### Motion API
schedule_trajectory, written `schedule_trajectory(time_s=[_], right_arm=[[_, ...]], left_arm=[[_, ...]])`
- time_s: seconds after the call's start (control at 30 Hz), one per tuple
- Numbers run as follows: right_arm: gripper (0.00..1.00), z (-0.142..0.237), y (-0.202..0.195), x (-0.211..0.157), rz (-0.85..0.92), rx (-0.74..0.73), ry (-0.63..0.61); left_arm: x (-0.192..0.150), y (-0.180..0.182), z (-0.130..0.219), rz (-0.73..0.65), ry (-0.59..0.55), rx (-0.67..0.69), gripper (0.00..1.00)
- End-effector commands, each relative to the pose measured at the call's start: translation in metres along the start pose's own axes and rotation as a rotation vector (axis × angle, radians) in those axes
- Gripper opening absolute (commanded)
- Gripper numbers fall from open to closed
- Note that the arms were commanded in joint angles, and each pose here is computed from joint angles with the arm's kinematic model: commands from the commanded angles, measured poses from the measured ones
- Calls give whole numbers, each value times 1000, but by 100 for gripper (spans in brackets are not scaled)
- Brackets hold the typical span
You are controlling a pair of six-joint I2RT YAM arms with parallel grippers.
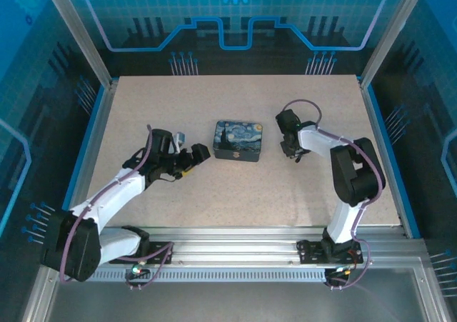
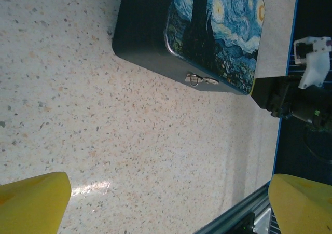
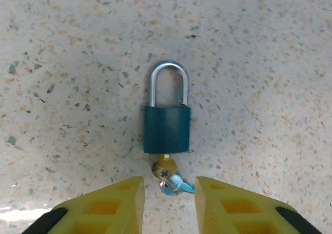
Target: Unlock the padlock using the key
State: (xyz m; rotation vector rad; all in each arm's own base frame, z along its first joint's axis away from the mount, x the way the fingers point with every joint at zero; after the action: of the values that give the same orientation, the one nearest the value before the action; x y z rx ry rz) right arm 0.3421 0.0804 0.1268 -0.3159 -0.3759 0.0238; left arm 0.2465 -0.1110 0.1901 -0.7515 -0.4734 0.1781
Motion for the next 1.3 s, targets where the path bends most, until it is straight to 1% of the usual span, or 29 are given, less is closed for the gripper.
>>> schedule_trajectory(time_s=[0.0, 0.1, 0.13, 0.17, 0.33, 0.4, 0.47, 0.53, 0.6, 0.73, 0.83, 0.9, 0.93, 1.0, 1.1, 1.13, 1.27], right_arm=[[40, 34, -14, 5, -90, 45, -70], [50, 52, -21, 1, -143, 82, -114], [67, 58, -24, -2, -163, 100, -132], [100, 63, -25, -4, -176, 118, -153], [100, 80, -33, -12, -237, 164, -242], [100, 84, -38, -14, -270, 155, -286], [100, 86, -45, -15, -310, 128, -339], [100, 86, -50, -17, -346, 94, -411], [100, 81, -52, -24, -354, 90, -490], [100, 67, -54, -35, -340, 63, -651], [100, 54, -58, -37, -340, 39, -682], [100, 46, -62, -37, -365, 36, -710], [100, 42, -64, -38, -373, 32, -730], [100, 37, -66, -40, -375, 34, -767], [100, 34, -68, -41, -392, 62, -819], [100, 31, -68, -42, -392, 79, -832], [100, 18, -69, -40, -388, 94, -842]], left_arm=[[15, -12, 8, -51, -47, 32, 99], [26, -20, 17, -114, -88, 78, 99], [31, -23, 20, -148, -105, 95, 99], [36, -27, 25, -187, -123, 120, 99], [60, -32, 43, -371, -260, 292, 99], [68, -30, 50, -453, -334, 357, 99], [78, -21, 59, -492, -426, 438, 99], [86, -5, 62, -514, -485, 499, 99], [92, 17, 62, -518, -517, 543, 99], [97, 66, 58, -462, -551, 617, 99], [95, 92, 44, -456, -568, 624, 99], [94, 101, 33, -497, -586, 619, 99], [92, 106, 29, -494, -609, 617, 99], [87, 113, 20, -534, -629, 589, 99], [86, 117, 15, -555, -633, 589, 99], [85, 117, 14, -585, -668, 574, 99], [68, 130, 2, -637, -742, 537, 99]])
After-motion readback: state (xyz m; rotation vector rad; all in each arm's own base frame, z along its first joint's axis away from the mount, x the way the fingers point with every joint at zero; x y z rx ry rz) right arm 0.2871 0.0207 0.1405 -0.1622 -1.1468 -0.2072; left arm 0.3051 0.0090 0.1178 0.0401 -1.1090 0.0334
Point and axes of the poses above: each hand's point on the last joint's axis, 136 mm out from that joint toward the fingers, its own z axis back along the fingers, its own y axis along the line the jaws close on, x = y × z, the point moved 9 cm from there along z, back along the fingers, and after that the axes turned 10 degrees about -z, right-handed, at the moved point
